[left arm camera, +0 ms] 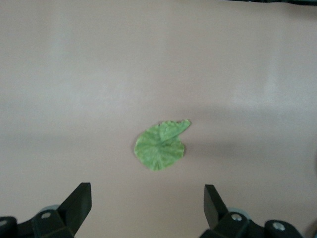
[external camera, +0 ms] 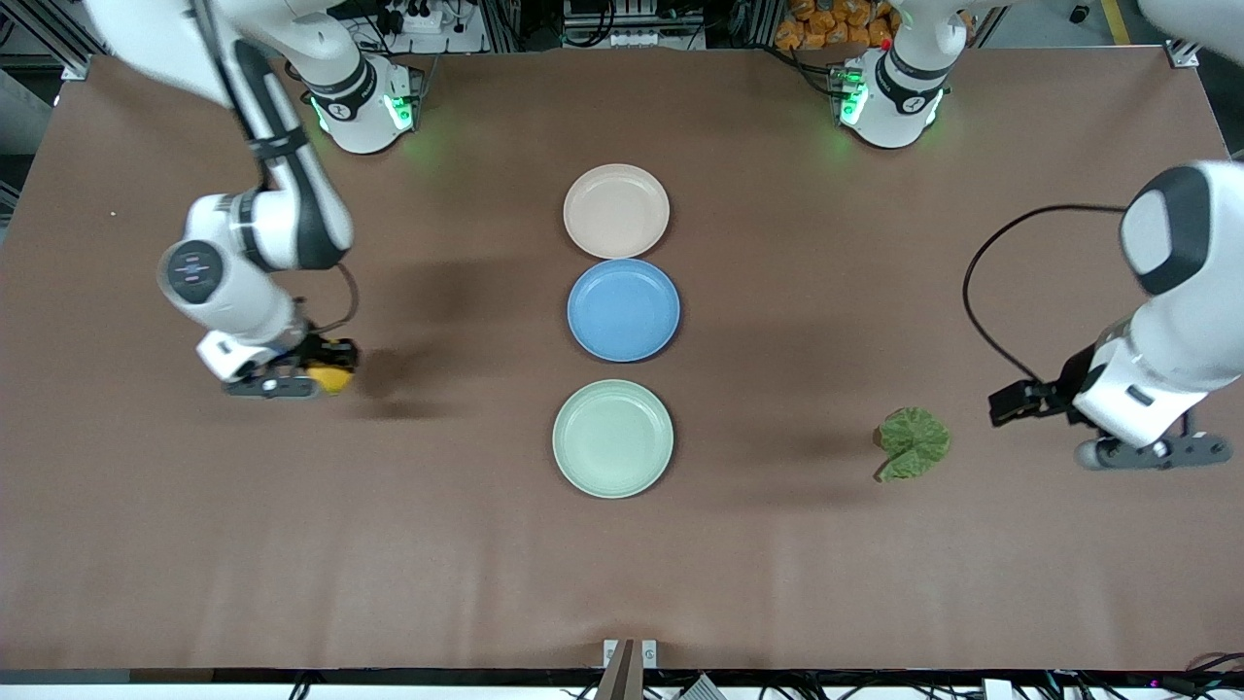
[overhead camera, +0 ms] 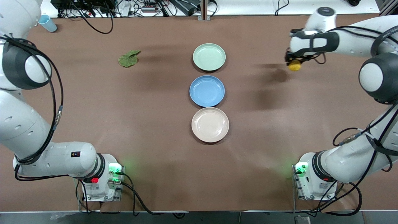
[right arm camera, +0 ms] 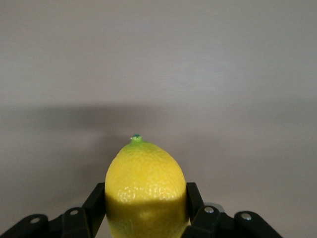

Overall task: Pick lemon and lettuce from plates
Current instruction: 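Open and raise the left gripper while the right gripper carries the lemon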

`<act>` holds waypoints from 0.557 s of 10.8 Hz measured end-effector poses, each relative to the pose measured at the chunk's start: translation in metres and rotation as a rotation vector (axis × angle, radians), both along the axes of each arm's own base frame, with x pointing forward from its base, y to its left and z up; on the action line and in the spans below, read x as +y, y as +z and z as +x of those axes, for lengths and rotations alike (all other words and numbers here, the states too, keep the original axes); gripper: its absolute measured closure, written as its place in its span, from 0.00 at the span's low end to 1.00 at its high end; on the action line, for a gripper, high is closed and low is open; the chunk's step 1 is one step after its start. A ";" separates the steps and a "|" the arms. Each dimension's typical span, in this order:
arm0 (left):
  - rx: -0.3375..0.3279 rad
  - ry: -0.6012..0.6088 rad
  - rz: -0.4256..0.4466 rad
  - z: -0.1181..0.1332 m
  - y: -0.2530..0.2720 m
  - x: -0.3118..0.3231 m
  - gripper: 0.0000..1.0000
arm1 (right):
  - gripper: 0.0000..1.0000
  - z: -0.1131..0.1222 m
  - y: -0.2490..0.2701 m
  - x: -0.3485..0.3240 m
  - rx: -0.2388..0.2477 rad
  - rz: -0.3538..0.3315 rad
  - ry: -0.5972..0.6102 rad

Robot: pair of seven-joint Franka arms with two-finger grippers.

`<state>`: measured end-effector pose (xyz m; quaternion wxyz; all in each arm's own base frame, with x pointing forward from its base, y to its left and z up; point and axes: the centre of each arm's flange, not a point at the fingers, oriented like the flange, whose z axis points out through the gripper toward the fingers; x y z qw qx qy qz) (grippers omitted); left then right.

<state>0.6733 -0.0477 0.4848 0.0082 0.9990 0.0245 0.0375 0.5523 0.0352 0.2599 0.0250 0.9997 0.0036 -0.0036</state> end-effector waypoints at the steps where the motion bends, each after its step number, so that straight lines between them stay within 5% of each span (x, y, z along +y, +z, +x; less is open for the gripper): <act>1: 0.004 0.037 0.002 -0.007 0.017 0.001 0.00 | 0.30 0.003 -0.003 -0.038 0.004 -0.002 0.045; 6: -0.010 0.065 0.024 -0.055 0.108 0.004 0.00 | 0.31 0.016 -0.034 -0.098 0.014 -0.027 0.131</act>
